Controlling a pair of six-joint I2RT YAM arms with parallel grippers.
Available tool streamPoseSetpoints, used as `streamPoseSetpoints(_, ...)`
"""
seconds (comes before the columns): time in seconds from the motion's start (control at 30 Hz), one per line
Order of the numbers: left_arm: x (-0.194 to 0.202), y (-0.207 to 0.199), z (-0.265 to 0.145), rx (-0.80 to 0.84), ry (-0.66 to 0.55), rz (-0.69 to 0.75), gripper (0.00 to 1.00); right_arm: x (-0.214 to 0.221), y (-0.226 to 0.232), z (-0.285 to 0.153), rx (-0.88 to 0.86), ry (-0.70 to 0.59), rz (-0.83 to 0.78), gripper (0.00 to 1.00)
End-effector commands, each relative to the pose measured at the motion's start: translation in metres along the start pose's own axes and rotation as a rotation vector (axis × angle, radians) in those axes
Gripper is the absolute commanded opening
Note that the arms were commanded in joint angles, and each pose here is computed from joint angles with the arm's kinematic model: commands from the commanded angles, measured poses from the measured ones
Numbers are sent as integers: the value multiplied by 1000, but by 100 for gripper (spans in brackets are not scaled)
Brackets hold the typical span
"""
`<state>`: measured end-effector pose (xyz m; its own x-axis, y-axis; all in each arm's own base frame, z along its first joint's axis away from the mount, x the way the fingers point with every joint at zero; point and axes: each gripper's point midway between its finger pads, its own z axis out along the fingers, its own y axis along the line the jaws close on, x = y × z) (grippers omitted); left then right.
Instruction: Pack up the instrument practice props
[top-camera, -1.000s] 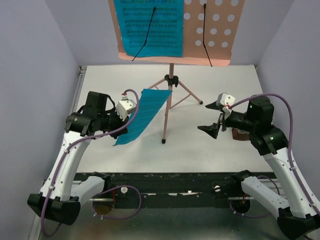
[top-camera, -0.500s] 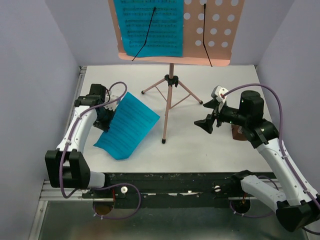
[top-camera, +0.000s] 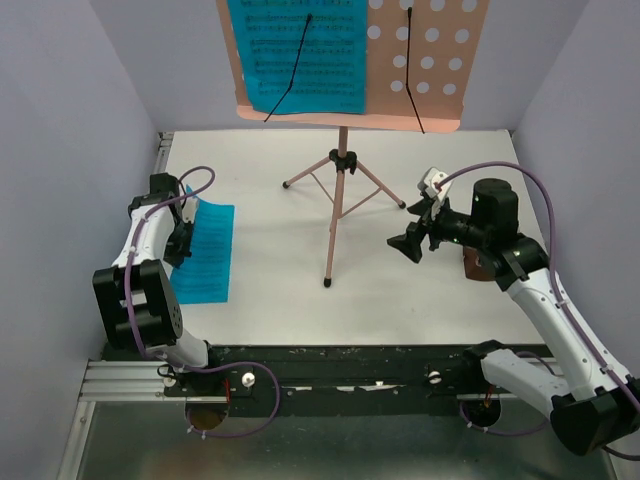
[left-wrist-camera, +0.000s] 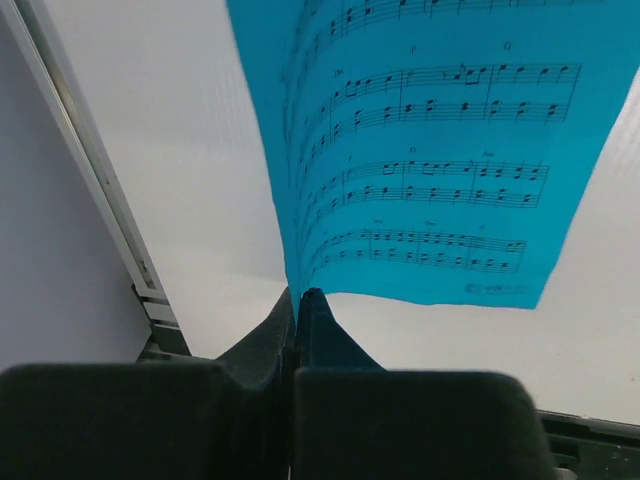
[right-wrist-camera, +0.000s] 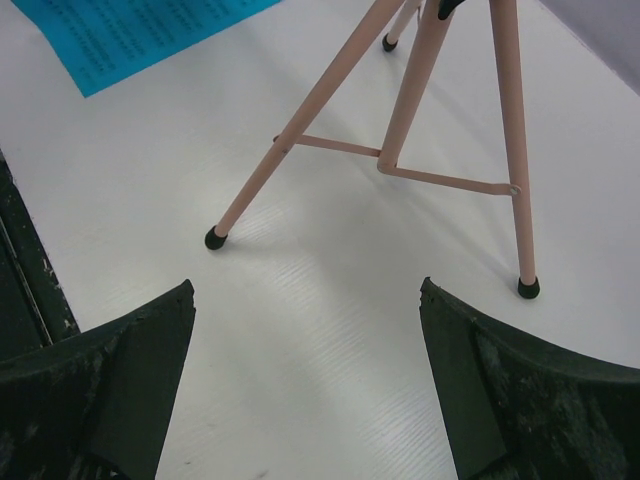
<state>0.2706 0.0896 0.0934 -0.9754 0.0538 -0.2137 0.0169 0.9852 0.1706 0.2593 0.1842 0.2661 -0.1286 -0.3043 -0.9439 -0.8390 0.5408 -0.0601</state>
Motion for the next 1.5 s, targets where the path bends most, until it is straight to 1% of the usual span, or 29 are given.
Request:
streamPoseSetpoints(0.0,13,13,14,-109,40,-76,0,-8,-5,5,-3,-4,9,100)
streamPoseSetpoints(0.07,15,16,17,-131,43,-93,0,-10,-4,7,-20,9,17,100)
streamPoseSetpoints(0.13,17,30,18,-204,43,-88,0,-10,-4,7,-32,21,22,100)
streamPoseSetpoints(0.2,18,41,21,-233,53,-100,0,-12,-4,9,-39,24,25,100)
streamPoseSetpoints(0.3,21,43,29,-202,76,-136,0,-12,-4,12,-57,40,53,100)
streamPoseSetpoints(0.53,21,43,44,-203,89,-125,0,-15,-7,18,-66,43,68,100)
streamPoseSetpoints(0.57,22,44,44,-205,95,-125,7,-16,-7,18,-65,42,64,100)
streamPoseSetpoints(0.63,22,49,41,-234,93,-125,41,-16,-7,17,-66,45,62,100)
streamPoseSetpoints(0.67,22,51,40,-247,91,-123,52,-16,-7,17,-67,45,59,100)
streamPoseSetpoints(0.73,21,55,38,-269,88,-123,62,-16,-6,15,-66,48,57,100)
streamPoseSetpoints(0.77,23,55,37,-272,91,-121,65,-16,-6,14,-62,45,53,100)
streamPoseSetpoints(0.83,23,56,37,-277,93,-121,68,-15,-7,13,-54,45,49,100)
streamPoseSetpoints(0.97,25,57,38,-284,96,-115,72,-12,-5,11,-51,51,45,100)
streamPoseSetpoints(1.1,20,55,31,-265,62,-105,75,-13,-3,8,-58,54,31,100)
streamPoseSetpoints(1.23,13,27,9,-112,-43,-109,75,-18,9,-5,-96,44,-41,100)
streamPoseSetpoints(1.27,8,14,-2,-37,-109,-101,75,-24,13,-12,-99,24,-63,100)
streamPoseSetpoints(1.3,6,5,-12,-8,-160,-84,75,-30,17,-18,-100,4,-86,100)
streamPoseSetpoints(1.4,-3,-20,-59,94,-410,-21,76,-59,27,-44,-82,-55,-136,100)
streamPoseSetpoints(1.47,-16,-36,-103,170,-607,41,78,-78,36,-60,-100,-80,-171,100)
